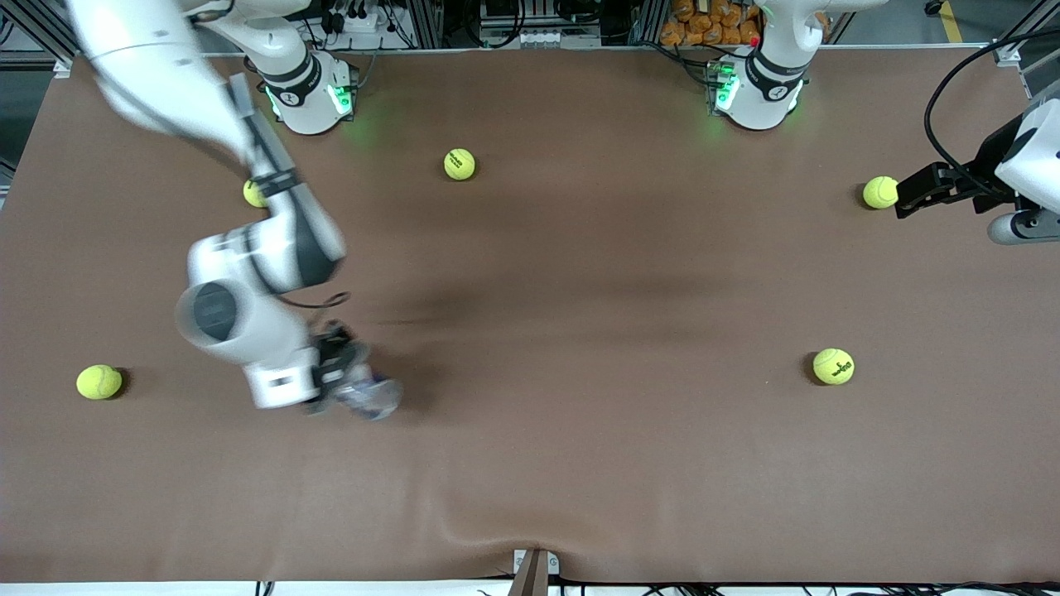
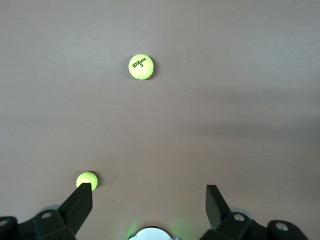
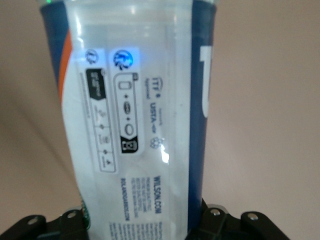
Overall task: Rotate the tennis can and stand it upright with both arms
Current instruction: 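Carry the can to the table center and lower it lying down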
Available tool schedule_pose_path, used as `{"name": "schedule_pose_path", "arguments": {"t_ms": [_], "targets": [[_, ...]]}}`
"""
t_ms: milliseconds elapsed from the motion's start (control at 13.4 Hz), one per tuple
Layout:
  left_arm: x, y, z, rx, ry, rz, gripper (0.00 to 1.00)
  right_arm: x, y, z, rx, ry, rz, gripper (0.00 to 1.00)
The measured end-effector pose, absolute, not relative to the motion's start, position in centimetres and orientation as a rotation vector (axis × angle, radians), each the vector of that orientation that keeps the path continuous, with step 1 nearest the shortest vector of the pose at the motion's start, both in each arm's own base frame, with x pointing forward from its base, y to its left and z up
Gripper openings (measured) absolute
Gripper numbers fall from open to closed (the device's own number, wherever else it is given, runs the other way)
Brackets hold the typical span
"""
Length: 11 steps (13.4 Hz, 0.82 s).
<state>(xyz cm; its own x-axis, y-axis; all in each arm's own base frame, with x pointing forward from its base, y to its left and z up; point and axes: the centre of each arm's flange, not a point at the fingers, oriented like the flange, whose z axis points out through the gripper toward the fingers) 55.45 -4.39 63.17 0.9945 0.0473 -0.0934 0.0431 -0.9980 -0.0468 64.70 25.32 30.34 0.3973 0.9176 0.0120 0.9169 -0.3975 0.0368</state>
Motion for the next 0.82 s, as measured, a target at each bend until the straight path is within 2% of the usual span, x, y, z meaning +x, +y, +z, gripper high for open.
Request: {"name": "schedule_pose_path", "arguments": {"t_ms": [521, 744, 818], "targets": [[55.5, -4.1, 63.0, -3.092, -0.079, 0.153, 1.00, 51.5, 48.8, 24.4, 2.086, 2.189, 0.061, 0.67], [55.5, -3.7, 63.0, -3.093, -0.070, 0.154, 1.00, 49.8, 51.8, 21.4, 2.114, 2.161, 0.048, 0.70], [55.5, -3.4, 62.9, -3.093, -0.075, 0.155, 1.00, 49.4, 52.5, 20.4, 2.119, 2.144, 0.044, 0.78]]}}
